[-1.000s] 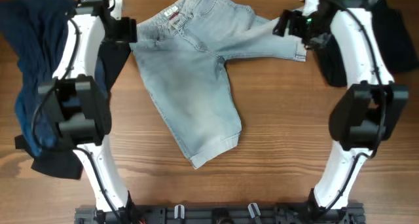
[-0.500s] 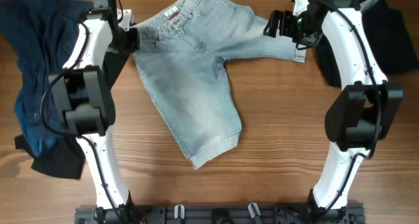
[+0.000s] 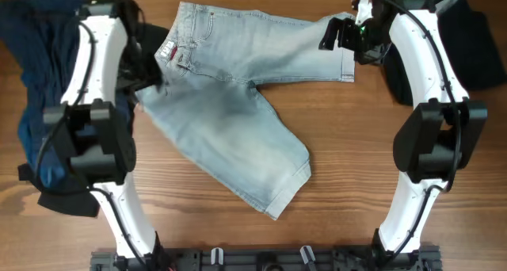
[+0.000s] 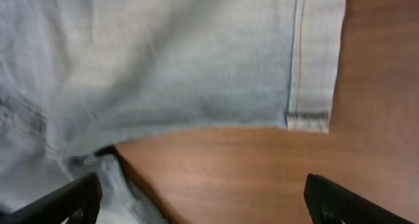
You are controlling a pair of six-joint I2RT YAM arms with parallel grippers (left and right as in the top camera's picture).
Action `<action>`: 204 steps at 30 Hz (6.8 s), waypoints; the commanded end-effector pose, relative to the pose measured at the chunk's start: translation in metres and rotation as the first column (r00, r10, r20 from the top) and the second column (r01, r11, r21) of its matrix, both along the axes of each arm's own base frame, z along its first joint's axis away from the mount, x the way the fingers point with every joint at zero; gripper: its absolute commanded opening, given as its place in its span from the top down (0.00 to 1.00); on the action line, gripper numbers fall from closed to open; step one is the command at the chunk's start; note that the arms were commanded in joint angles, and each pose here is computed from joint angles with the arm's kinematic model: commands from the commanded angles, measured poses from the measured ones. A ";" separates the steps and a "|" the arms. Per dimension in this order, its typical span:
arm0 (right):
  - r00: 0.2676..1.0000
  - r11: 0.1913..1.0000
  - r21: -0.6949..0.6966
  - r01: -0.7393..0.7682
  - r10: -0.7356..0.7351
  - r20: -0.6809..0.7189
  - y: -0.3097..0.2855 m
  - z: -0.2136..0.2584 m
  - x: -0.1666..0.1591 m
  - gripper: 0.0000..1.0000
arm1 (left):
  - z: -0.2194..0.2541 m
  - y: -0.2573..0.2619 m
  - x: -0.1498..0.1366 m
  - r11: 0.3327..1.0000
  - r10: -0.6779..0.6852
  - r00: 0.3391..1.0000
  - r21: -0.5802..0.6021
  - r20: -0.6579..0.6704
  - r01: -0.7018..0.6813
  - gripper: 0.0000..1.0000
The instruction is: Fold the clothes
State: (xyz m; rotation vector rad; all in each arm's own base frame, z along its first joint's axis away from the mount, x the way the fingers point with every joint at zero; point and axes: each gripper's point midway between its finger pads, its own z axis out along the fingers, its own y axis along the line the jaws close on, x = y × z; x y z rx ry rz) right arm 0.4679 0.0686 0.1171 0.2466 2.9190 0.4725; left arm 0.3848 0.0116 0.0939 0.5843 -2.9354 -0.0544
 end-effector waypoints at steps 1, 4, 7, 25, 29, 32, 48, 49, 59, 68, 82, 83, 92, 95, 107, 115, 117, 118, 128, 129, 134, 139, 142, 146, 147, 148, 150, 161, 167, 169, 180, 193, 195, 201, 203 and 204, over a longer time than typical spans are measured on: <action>1.000 1.000 0.015 -0.011 0.011 -0.021 0.004 0.018 -0.015 0.00 | 0.002 -0.010 0.006 0.998 -0.062 0.998 0.007 0.032 0.062 0.00; 0.997 0.999 0.019 -0.035 0.036 -0.066 0.013 0.041 -0.045 0.00 | 0.012 -0.007 0.015 0.998 -0.055 0.994 0.010 0.094 0.054 0.00; 0.993 0.996 0.018 -0.086 0.087 -0.082 0.031 0.060 -0.071 0.00 | 0.042 -0.003 0.030 1.000 -0.016 0.972 0.011 0.236 0.013 0.00; 0.881 0.939 0.043 -0.340 0.334 -0.334 0.082 -0.095 -0.192 0.20 | 0.167 -0.001 0.052 0.995 -0.101 0.764 0.067 0.638 0.075 0.00; 0.849 0.916 0.154 -0.370 0.401 -0.344 0.092 -0.107 -0.215 0.32 | 0.167 -0.001 0.052 0.995 -0.103 0.764 0.068 0.637 0.077 0.00; 0.850 0.913 0.167 -0.374 0.409 -0.333 0.095 -0.109 -0.216 0.44 | 0.167 -0.001 0.052 0.995 -0.103 0.763 0.068 0.638 0.077 0.00; 0.987 0.999 -0.040 0.013 -0.019 -0.157 -0.013 -0.105 -0.113 0.96 | 0.166 -0.001 0.055 0.995 -0.103 0.760 0.069 0.641 0.077 0.01; 0.992 0.999 -0.038 0.039 -0.043 -0.123 -0.025 -0.103 -0.103 0.96 | 0.165 -0.001 0.055 0.995 -0.103 0.762 0.069 0.639 0.077 0.01; 0.984 0.997 -0.064 0.053 -0.042 0.172 -0.068 -0.064 -0.028 0.00 | 0.139 -0.001 0.044 0.995 -0.102 0.831 0.058 0.547 0.085 0.05; 0.992 0.993 -0.017 0.114 -0.115 -0.044 -0.057 0.010 -0.089 0.00 | 0.032 -0.008 -0.030 0.995 -0.091 0.974 -0.014 0.207 0.095 0.08; 0.998 0.998 0.003 0.063 -0.063 0.024 -0.041 0.017 -0.161 0.01 | -0.072 -0.089 -0.024 0.879 -0.364 0.822 -0.130 0.438 0.458 0.14; 0.997 0.998 0.003 0.064 -0.064 0.032 -0.042 0.017 -0.159 0.01 | -0.071 -0.090 -0.014 0.877 -0.365 0.801 -0.113 0.475 0.467 0.14; 0.996 0.998 0.002 0.064 -0.064 0.060 -0.042 0.018 -0.153 0.01 | -0.063 -0.110 0.024 0.839 -0.352 0.692 -0.116 0.630 0.531 0.34; 0.996 0.998 0.002 0.063 -0.063 0.064 -0.042 0.018 -0.152 0.01 | -0.075 -0.115 0.023 0.828 -0.345 0.703 -0.151 0.622 0.540 0.37; 0.995 0.998 0.001 0.064 -0.063 0.080 -0.043 0.019 -0.149 0.01 | -0.041 -0.109 0.042 0.873 -0.244 0.681 -0.150 0.690 0.465 0.96; 0.996 0.998 0.002 0.067 -0.067 0.058 -0.042 0.012 -0.153 0.01 | -0.043 -0.016 -0.025 0.997 0.056 0.904 0.023 0.423 -0.073 0.96; 0.997 0.998 0.002 0.067 -0.067 0.035 -0.042 0.005 -0.157 0.01 | -0.047 -0.010 -0.032 0.995 0.050 0.919 0.055 0.392 -0.078 0.81; 0.997 0.998 0.003 0.068 -0.068 0.023 -0.042 0.001 -0.159 0.01 | -0.047 -0.010 -0.033 0.996 0.047 0.920 0.056 0.389 -0.075 0.50; 0.974 0.989 0.021 0.150 -0.144 -0.176 -0.035 -0.065 -0.213 0.05 | -0.054 -0.005 -0.100 0.994 0.055 0.991 0.084 0.124 -0.066 0.00; 0.972 0.986 0.025 0.165 -0.158 -0.176 -0.035 -0.073 -0.215 0.07 | -0.056 -0.005 -0.103 0.994 0.055 0.992 0.085 0.115 -0.065 0.00; 0.932 0.951 0.011 0.309 -0.301 -0.203 -0.037 -0.106 -0.227 0.11 | -0.091 -0.024 -0.134 0.990 0.141 0.989 -0.017 0.053 -0.140 0.07; 0.913 0.924 0.010 0.383 -0.377 -0.159 -0.041 -0.126 -0.225 0.20 | -0.120 -0.026 -0.121 0.982 0.189 0.967 -0.053 0.173 -0.182 0.15; 0.910 0.919 0.016 0.394 -0.388 -0.149 -0.041 -0.127 -0.223 0.27 | -0.121 -0.027 -0.107 0.982 0.189 0.953 -0.066 0.235 -0.178 0.26; 0.914 0.926 0.025 0.376 -0.367 -0.175 -0.024 -0.127 -0.228 0.41 | -0.121 -0.029 -0.110 0.981 0.191 0.956 -0.074 0.221 -0.179 0.42; 0.923 0.937 0.024 0.350 -0.340 -0.183 -0.012 -0.127 -0.230 0.42 | -0.122 -0.032 -0.115 0.980 0.193 0.961 -0.087 0.199 -0.178 0.46; 0.930 0.945 0.016 0.327 -0.319 -0.184 -0.004 -0.128 -0.233 0.42 | -0.123 -0.033 -0.117 0.979 0.194 0.963 -0.096 0.189 -0.179 0.49; 0.926 0.944 -0.015 0.329 -0.325 -0.190 0.002 -0.129 -0.237 0.56 | -0.125 -0.034 -0.121 0.979 0.194 0.964 -0.097 0.183 -0.179 0.62; 0.912 0.916 -0.046 0.398 -0.401 -0.086 -0.043 -0.063 -0.216 0.96 | -0.071 -0.033 -0.110 0.979 0.194 0.928 -0.118 0.318 -0.164 0.96; 0.915 0.915 -0.005 0.403 -0.403 -0.006 -0.058 -0.006 -0.229 0.96 | 0.005 -0.034 -0.128 0.977 0.198 0.850 -0.164 0.489 -0.134 0.96; 0.917 0.917 -0.010 0.399 -0.399 -0.017 -0.056 0.002 -0.246 0.96 | 0.020 -0.034 -0.143 0.977 0.199 0.837 -0.169 0.509 -0.130 0.96; 0.870 0.934 0.099 0.342 -0.355 0.342 -0.063 0.035 -0.154 0.96 | 0.020 -0.015 -0.127 0.978 0.205 0.799 -0.087 0.565 -0.190 0.96; 0.791 0.972 0.159 0.172 -0.232 0.566 -0.008 -0.007 -0.027 0.96 | -0.017 -0.003 -0.027 0.974 0.194 0.693 -0.050 0.694 -0.222 0.96; 0.753 0.975 0.155 0.157 -0.220 0.620 0.001 0.000 -0.015 0.96 | -0.010 0.000 -0.018 0.972 0.191 0.658 -0.045 0.729 -0.232 0.96; 0.666 0.978 0.164 0.131 -0.210 0.715 0.030 -0.005 0.013 0.16 | 0.012 0.010 0.008 0.963 0.182 0.538 -0.039 0.823 -0.266 0.01; 0.629 0.976 0.180 0.124 -0.217 0.747 0.034 -0.006 0.024 0.01 | 0.024 0.022 0.018 0.953 0.162 0.479 -0.011 0.863 -0.302 0.00; 0.627 0.978 0.170 0.120 -0.208 0.751 0.034 -0.004 0.027 0.00 | 0.029 0.025 0.023 0.955 0.146 0.458 -0.005 0.877 -0.295 0.00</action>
